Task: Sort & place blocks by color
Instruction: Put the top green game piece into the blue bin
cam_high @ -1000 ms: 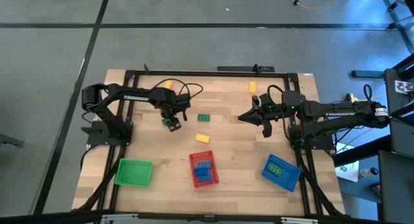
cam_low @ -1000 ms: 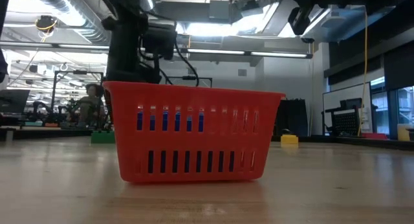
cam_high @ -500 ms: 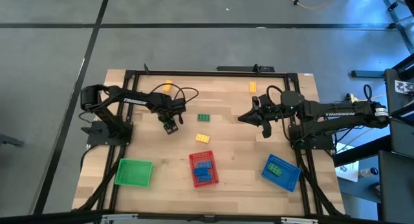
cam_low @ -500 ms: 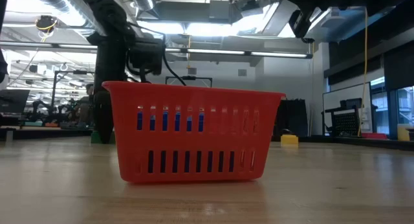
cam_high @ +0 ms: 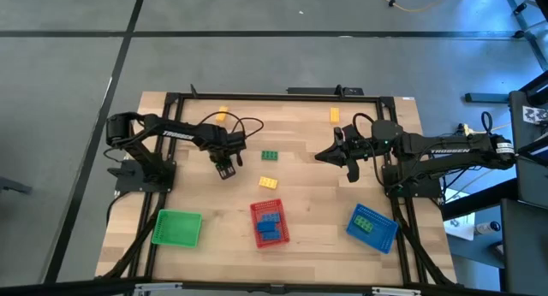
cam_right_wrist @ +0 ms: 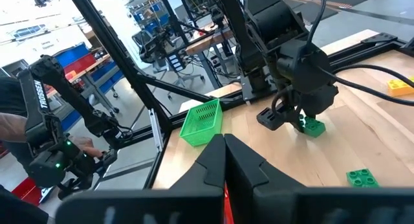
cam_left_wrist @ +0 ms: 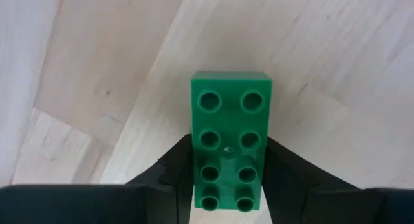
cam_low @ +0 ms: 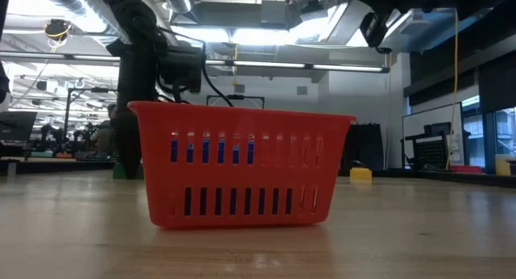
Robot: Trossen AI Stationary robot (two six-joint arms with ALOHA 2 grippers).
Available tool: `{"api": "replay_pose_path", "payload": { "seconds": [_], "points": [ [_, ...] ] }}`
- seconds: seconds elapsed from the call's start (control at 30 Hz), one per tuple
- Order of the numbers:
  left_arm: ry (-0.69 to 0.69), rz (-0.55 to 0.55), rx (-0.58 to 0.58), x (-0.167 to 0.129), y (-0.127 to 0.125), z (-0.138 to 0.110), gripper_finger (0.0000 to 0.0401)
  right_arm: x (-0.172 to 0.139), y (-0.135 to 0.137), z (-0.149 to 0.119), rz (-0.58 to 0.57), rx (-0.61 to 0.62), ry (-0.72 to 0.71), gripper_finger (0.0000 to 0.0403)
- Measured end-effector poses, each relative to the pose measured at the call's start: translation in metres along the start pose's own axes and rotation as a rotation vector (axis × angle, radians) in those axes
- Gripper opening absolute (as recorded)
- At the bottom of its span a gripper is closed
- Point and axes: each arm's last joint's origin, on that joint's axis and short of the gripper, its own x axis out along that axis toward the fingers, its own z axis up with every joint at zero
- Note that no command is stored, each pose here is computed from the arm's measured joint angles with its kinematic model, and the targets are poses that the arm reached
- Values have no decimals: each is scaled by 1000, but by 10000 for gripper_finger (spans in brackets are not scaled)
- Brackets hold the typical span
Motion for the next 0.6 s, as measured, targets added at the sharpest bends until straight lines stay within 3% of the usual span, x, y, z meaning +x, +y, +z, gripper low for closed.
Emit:
{"api": "replay_pose_path", "payload": {
  "seconds": [0.13, 0.3, 0.4, 0.6],
  "points": [
    [-37, 10, 4, -12, 0, -4, 129, 0, 0, 0, 0, 0, 0, 0],
    [-205, -47, -17, -47, 1, -9, 129, 0, 0, 1, 2, -9, -6, 0],
    [-403, -135, -78, -79, 1, -13, 129, 0, 1, 2, 11, -30, -25, 4],
    [-992, -401, -136, -157, -8, -17, 129, 0, 4, 8, 37, -51, -84, 16]
  ]
}}
